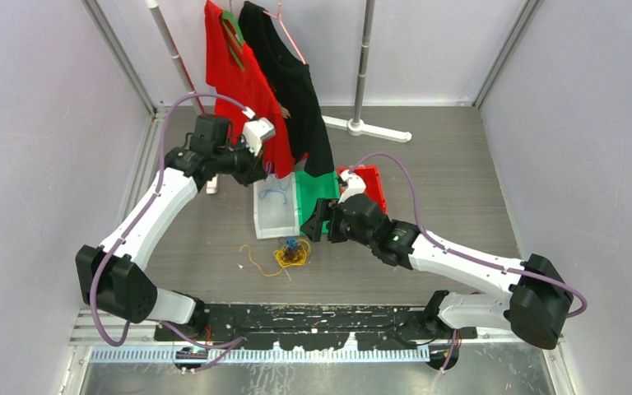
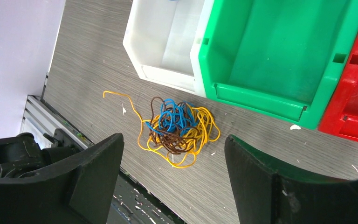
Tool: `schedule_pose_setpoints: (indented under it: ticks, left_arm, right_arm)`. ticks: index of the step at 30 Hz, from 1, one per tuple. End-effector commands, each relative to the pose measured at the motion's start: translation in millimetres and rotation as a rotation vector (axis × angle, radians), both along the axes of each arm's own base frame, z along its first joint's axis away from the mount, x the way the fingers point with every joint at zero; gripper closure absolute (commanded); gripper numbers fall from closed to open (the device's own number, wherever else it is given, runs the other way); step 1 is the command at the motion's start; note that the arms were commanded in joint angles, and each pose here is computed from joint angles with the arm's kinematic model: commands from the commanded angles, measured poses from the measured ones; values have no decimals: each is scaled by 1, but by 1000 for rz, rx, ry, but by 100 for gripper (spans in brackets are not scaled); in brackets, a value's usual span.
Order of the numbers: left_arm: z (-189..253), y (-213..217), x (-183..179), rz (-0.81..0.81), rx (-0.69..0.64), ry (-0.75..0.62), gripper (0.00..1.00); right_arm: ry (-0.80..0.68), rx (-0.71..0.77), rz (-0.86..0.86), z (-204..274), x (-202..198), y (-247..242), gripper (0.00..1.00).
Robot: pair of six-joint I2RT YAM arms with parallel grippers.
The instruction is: Untangle the cables
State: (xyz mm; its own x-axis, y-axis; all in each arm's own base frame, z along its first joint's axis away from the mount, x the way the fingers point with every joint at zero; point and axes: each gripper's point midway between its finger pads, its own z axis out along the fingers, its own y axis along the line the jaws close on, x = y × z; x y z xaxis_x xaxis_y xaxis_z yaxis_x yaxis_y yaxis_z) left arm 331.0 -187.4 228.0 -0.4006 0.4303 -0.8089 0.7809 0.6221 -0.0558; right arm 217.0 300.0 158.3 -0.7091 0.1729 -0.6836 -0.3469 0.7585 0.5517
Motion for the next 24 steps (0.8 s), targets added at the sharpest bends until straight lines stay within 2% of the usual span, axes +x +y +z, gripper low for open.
schedule_pose_setpoints:
  ticks: [1,11,19,24]
  left_arm:
    - [-44,7,-18,-20,117,108,100]
    - [-78,5,-3,9,182,51,99]
    - [-83,3,6,1,212,56,81]
    - [-92,7,16,-9,248,0,80]
  right_arm:
    - [-41,74,-2,30,6,7,16]
    - [-10,61,5,24,4,9,16]
    - [25,25,2,14,3,9,16]
    - [62,23,13,6,-1,11,17]
